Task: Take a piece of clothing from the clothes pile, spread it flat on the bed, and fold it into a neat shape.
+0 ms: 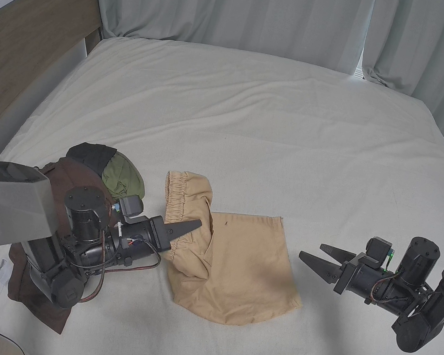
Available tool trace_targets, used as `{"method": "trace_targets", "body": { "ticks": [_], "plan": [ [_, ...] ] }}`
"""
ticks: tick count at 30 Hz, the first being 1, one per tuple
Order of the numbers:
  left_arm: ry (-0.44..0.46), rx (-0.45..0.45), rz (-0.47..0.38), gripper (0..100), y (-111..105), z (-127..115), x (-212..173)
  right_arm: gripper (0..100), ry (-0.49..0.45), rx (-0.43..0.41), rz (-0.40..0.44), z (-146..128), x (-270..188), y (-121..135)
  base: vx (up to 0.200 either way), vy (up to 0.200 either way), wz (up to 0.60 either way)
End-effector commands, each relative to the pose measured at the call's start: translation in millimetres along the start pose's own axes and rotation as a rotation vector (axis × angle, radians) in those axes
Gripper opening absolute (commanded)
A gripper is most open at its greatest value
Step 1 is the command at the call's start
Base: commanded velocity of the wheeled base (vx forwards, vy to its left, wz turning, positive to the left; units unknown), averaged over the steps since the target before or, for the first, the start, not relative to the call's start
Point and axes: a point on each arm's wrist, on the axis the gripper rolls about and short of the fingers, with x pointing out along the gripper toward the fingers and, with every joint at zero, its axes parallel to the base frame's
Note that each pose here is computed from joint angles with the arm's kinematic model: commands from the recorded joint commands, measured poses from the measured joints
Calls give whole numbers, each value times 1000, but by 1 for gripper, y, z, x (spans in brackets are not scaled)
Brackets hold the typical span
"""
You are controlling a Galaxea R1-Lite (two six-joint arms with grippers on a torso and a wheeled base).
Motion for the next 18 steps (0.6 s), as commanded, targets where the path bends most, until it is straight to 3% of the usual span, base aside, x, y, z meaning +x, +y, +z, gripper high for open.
{"method": "trace_targets", "body": {
  "ticks": [1,8,18],
  "plan": [
    [30,-5,-10,0,3,-11,11,100,-17,-3,-13,4,-2,-4,0,0,0],
    [71,-15,-12,0,8,-29,25,100,-40,-11,-31,9,-3,-11,0,0,0],
    [56,-8,-25,0,15,-42,54,100,-59,-12,-52,14,-5,-18,0,0,0]
  ]
}}
